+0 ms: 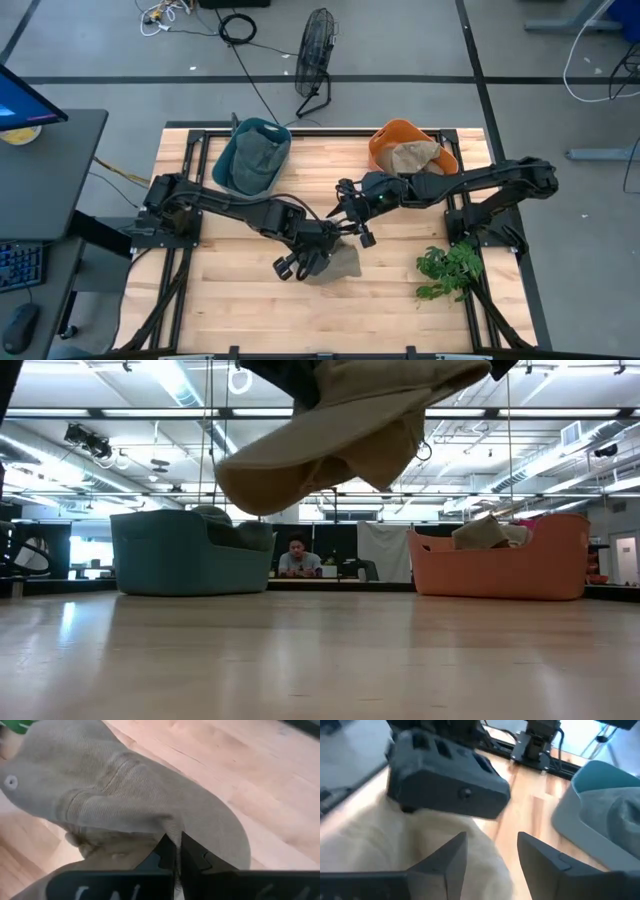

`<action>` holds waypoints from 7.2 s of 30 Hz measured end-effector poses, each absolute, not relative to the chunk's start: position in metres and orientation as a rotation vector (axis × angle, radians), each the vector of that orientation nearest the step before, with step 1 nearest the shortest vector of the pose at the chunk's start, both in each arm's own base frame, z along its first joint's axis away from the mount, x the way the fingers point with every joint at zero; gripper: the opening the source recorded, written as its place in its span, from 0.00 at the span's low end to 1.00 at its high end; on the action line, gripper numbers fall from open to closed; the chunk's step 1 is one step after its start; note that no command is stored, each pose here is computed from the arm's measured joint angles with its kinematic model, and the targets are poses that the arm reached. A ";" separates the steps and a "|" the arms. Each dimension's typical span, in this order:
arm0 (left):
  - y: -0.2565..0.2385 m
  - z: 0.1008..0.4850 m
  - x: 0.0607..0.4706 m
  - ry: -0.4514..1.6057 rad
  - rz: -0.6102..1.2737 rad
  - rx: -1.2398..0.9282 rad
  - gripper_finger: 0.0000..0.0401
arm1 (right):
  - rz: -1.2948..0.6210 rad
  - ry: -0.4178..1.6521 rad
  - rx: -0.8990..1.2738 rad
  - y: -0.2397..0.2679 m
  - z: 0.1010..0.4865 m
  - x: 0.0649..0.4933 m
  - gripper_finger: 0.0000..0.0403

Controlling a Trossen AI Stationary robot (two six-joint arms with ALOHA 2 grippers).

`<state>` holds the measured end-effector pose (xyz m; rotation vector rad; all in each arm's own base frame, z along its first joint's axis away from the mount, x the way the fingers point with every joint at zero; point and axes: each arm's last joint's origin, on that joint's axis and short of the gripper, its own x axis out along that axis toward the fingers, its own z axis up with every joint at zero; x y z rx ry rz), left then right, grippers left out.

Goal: Pick & Place hat
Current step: Put the brown cap into the orange bin, then return to Home Position

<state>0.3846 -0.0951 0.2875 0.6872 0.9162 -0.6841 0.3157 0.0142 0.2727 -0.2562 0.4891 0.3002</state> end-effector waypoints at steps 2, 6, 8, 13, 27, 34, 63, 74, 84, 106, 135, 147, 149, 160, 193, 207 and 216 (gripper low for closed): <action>-0.094 0.288 0.386 0.910 -0.660 0.737 0.01 | 0.333 0.484 -0.221 0.015 0.273 0.315 0.44; -0.092 0.289 0.389 0.876 -0.632 0.855 0.02 | 0.375 0.538 -0.186 0.016 0.268 0.312 0.44; -0.093 0.290 0.391 0.853 -0.630 0.890 0.01 | 0.377 0.577 -0.181 0.016 0.265 0.310 0.44; -0.098 0.293 0.394 0.789 -0.627 0.916 0.02 | 0.288 0.628 -0.258 0.013 0.262 0.309 0.44; -0.103 0.295 0.395 0.753 -0.625 0.938 0.01 | 0.439 0.646 -0.313 0.016 0.258 0.304 0.44; -0.103 0.296 0.396 0.752 -0.598 0.934 0.01 | 0.401 0.700 -0.299 0.015 0.255 0.302 0.39; -0.095 0.297 0.400 0.856 -0.267 0.350 0.36 | 0.189 0.826 -0.273 0.009 0.250 0.297 0.01; -0.087 0.293 0.395 0.935 -0.024 0.278 0.41 | -0.150 0.921 -0.310 -0.008 0.288 0.238 0.01; -0.067 0.291 0.396 0.970 0.109 0.124 0.41 | -0.471 0.940 -0.318 -0.039 0.327 0.150 0.01; -0.055 0.294 0.402 0.925 0.128 0.112 0.41 | -0.482 1.273 -0.449 -0.116 0.303 0.123 0.02; -0.055 0.294 0.402 0.926 0.132 0.104 0.41 | -0.644 1.330 -0.116 -0.121 0.306 0.115 0.36; -0.055 0.294 0.402 0.925 0.132 0.103 0.41 | -0.541 0.895 0.173 -0.125 0.309 0.145 0.03; -0.055 0.294 0.402 0.925 0.132 0.103 0.41 | -0.532 0.928 0.177 -0.126 0.293 0.147 0.03; -0.055 0.294 0.401 0.928 0.132 0.105 0.41 | -0.562 1.062 0.262 -0.132 0.238 0.153 0.00; -0.052 0.333 0.379 0.833 0.146 0.031 0.41 | -0.617 1.165 0.291 -0.134 0.316 0.167 0.00; -0.031 0.442 0.274 0.492 0.267 -0.224 0.41 | -0.176 0.566 0.229 -0.057 0.443 0.153 0.00; -0.026 0.441 0.222 0.491 0.387 -0.251 0.41 | -0.079 0.381 0.104 -0.025 0.459 0.122 0.00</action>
